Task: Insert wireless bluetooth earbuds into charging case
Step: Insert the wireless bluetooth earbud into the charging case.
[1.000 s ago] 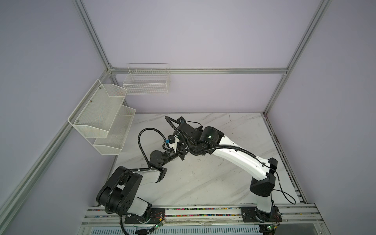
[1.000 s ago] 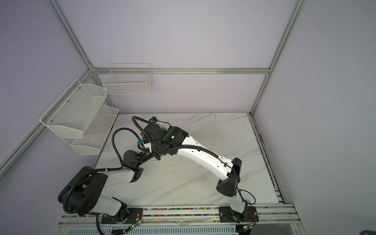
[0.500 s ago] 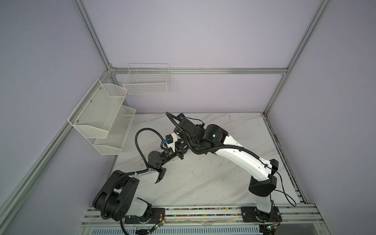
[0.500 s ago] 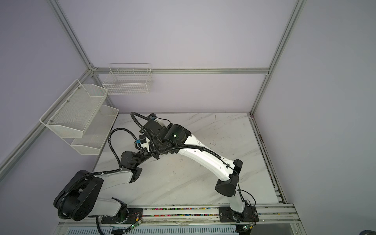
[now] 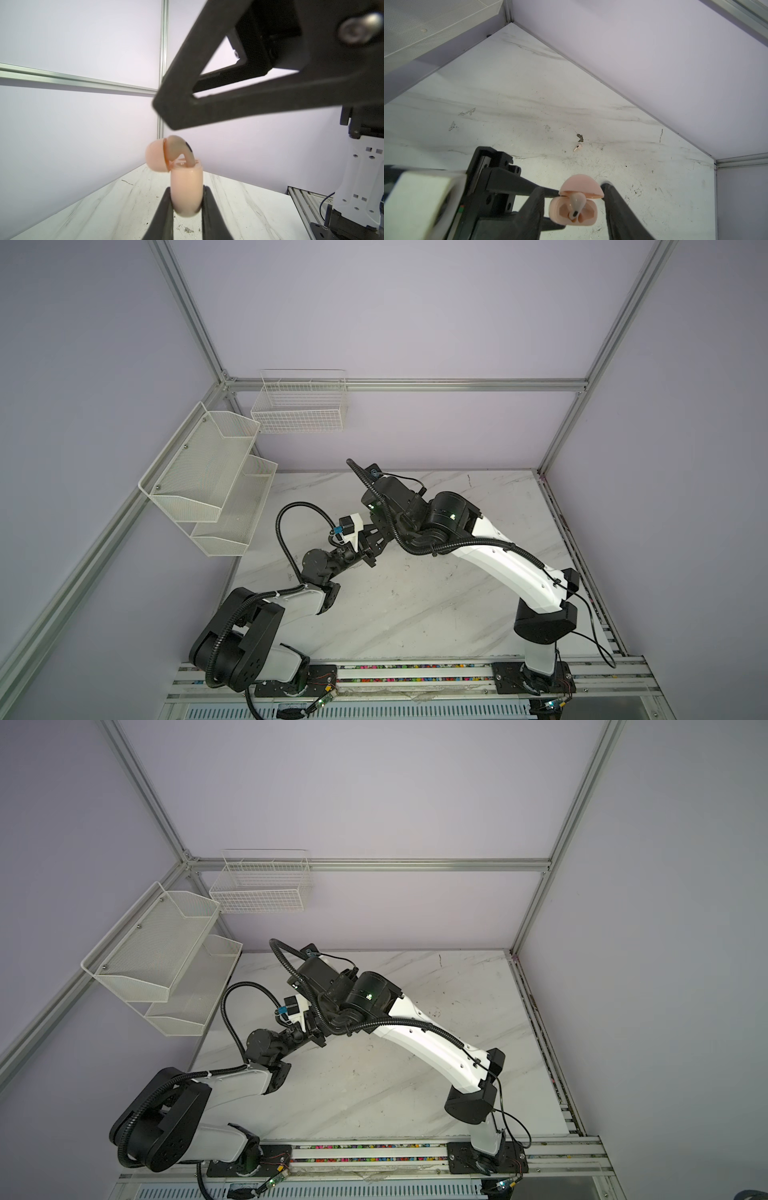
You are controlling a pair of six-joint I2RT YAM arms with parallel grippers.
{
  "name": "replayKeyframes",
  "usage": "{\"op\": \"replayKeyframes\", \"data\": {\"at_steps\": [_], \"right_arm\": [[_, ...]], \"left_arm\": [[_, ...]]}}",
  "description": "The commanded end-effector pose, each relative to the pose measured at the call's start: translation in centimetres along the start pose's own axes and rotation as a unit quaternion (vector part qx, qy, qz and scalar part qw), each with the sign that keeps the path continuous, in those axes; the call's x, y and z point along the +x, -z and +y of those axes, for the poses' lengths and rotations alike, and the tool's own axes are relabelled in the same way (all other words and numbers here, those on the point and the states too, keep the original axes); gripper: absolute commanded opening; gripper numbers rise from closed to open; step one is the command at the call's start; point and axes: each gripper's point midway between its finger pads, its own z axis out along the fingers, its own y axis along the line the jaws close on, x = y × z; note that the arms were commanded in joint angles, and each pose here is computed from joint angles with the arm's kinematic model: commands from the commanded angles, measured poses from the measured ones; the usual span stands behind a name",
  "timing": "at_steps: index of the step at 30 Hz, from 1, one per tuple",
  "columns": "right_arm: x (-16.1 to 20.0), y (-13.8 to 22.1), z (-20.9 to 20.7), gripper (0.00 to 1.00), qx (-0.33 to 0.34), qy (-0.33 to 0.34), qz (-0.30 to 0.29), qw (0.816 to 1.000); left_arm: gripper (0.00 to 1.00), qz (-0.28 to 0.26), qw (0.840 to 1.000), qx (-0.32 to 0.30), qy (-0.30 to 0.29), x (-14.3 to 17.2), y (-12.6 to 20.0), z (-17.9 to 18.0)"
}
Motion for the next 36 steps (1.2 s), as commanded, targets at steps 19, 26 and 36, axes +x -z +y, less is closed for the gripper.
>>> {"op": "replayKeyframes", "data": {"at_steps": [19,26,36], "right_arm": [[-0.7,2.1,-0.5,0.47,-0.156,-0.154,-0.032,0.975],[-0.3,1.0,-1.8,0.42,-0.152,-0.171,-0.019,0.973],[0.2,0.9,-1.0,0.38,-0.173,-0.166,-0.007,0.971]], "left_arm": [[0.0,-0.047,0.998,0.023,-0.035,-3.2,0.3,-1.8],[0.0,-0.048,0.998,0.023,-0.034,-3.3,0.3,-1.8],[0.0,-0.049,0.998,0.023,-0.035,-3.3,0.4,-1.9]]}}
